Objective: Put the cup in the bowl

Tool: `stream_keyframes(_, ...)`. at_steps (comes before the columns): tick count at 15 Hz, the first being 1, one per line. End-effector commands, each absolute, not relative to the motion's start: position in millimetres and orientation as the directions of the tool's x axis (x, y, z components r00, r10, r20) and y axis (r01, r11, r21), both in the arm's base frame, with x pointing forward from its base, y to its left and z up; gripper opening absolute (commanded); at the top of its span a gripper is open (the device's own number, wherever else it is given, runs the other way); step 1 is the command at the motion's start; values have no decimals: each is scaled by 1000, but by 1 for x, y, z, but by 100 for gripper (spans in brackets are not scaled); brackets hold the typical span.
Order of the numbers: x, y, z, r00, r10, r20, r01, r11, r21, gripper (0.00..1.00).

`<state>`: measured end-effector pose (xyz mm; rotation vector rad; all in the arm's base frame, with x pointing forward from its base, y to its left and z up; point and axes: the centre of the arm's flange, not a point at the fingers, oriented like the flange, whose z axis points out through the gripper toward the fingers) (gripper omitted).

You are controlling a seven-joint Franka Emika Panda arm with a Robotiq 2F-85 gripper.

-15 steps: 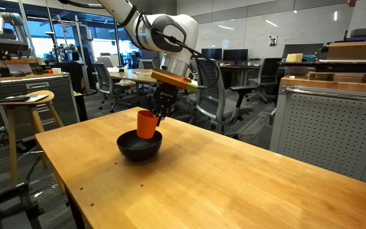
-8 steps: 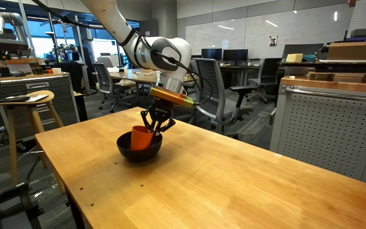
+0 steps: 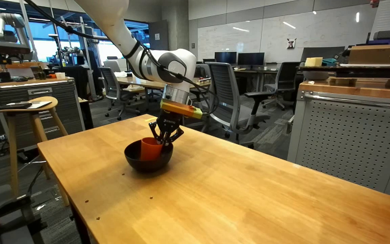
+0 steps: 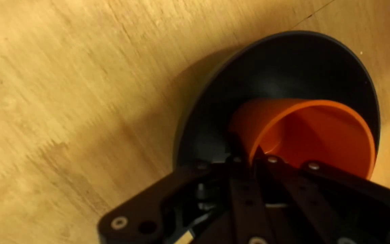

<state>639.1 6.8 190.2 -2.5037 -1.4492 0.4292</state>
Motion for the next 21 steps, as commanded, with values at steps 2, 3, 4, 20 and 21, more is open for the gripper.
stream_keyframes(2, 647, 8, 195, 416, 906, -83, 870, -423, -254, 32)
stream_keyframes(3, 647, 6, 197, 413, 907, -78, 876, -420, -237, 37)
stream_keyframes(4, 647, 5, 200, 410, 909, -75, 881, -416, -225, 47)
stream_keyframes(20, 618, -68, 392, 544, 831, -116, 838, -546, 21, 100)
stream_keyframes(21, 616, -77, 402, 564, 817, -121, 823, -568, 5, 100)
